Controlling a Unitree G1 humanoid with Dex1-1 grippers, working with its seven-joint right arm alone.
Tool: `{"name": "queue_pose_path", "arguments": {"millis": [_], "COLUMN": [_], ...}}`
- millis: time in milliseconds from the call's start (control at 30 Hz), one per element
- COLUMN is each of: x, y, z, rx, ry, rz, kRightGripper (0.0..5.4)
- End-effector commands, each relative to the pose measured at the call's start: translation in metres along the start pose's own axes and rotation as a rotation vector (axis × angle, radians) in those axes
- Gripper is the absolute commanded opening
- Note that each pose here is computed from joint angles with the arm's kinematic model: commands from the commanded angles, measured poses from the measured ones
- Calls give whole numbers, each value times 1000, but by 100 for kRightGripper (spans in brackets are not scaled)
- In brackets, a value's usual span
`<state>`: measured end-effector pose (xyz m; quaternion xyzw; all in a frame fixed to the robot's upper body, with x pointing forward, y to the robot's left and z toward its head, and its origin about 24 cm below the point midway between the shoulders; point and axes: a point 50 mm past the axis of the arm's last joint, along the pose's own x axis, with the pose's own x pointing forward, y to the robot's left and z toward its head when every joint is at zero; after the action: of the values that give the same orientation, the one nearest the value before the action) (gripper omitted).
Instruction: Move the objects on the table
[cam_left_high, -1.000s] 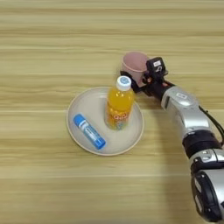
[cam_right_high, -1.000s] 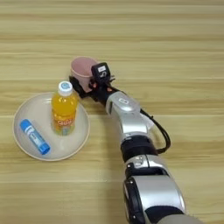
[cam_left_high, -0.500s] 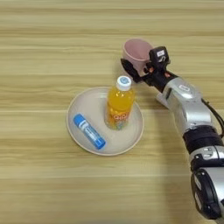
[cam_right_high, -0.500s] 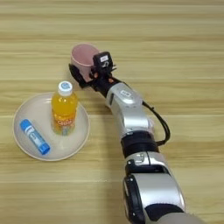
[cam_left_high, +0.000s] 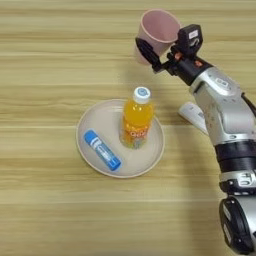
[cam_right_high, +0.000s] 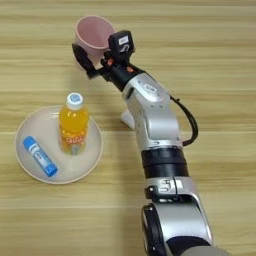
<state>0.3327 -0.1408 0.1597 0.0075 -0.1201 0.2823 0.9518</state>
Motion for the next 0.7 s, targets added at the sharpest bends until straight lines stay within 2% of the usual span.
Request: {"name": "queue_pose_path", "arguments": {"millis": [33, 367, 700], "x": [6, -6, -21], "y": [13, 41, 74], "z": [57, 85, 87], "rx": [-77, -55, -14], "ry": [-186, -275, -299], "rz": [68, 202, 451], "kRightGripper": [436, 436, 436]}}
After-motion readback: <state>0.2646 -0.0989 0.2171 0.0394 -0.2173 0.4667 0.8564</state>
